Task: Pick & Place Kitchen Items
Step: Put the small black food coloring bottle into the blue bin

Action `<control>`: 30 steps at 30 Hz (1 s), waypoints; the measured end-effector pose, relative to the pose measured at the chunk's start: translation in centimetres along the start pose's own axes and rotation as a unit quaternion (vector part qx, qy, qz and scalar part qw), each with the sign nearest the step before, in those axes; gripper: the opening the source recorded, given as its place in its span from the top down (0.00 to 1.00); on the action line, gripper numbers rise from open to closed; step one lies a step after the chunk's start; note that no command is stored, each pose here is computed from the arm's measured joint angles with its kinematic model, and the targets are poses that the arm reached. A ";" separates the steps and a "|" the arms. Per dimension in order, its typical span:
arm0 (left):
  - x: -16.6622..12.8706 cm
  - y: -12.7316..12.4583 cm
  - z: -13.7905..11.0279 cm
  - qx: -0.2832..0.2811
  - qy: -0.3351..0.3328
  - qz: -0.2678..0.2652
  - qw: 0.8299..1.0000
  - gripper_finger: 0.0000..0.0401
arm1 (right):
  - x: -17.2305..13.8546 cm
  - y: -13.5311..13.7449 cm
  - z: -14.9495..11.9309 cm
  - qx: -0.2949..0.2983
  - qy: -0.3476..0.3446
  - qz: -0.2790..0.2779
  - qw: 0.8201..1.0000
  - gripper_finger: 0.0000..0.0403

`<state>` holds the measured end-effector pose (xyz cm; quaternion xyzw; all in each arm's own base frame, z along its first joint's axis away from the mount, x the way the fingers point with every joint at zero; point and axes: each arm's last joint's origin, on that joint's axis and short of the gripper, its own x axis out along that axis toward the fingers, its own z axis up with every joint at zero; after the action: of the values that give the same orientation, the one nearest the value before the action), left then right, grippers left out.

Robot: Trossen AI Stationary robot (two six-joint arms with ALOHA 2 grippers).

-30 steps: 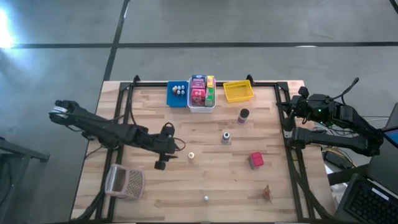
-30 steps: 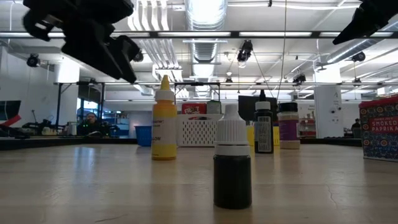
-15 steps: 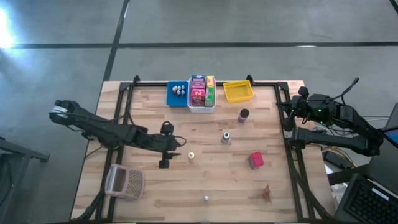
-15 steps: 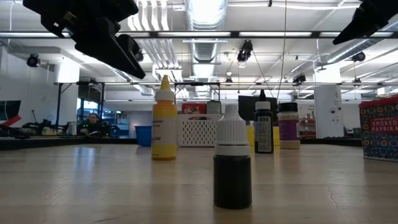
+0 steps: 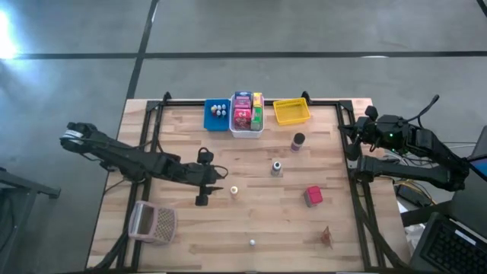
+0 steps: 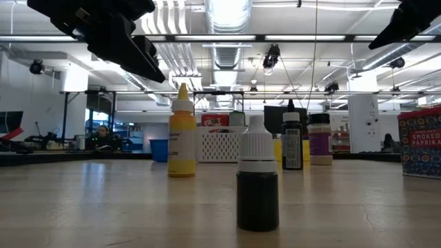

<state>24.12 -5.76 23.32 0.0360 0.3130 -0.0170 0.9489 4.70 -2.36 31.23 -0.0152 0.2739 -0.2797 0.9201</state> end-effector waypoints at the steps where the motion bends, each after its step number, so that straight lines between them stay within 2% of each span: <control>1: 0.0 0.0 0.0 -0.001 -0.003 0.000 1.000 0.56 | 0.0 0.0 0.0 0.000 0.000 0.000 1.000 0.98; 14: 0.0 0.0 0.7 -0.021 -0.034 -0.003 0.999 0.56 | 0.0 0.0 0.0 0.000 0.000 0.000 1.000 0.98; 27: 0.0 0.0 0.7 -0.023 -0.036 -0.003 0.999 0.56 | 0.0 0.0 0.2 0.010 -0.012 0.000 1.000 0.98; 30: 0.0 0.0 0.7 -0.022 -0.035 -0.003 0.999 0.56 | 0.0 0.0 0.2 -0.010 -0.011 0.000 1.000 0.98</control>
<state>24.50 -5.86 23.85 0.0138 0.2800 -0.0144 0.9598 4.80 -2.39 31.42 -0.0277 0.2670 -0.2772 0.9226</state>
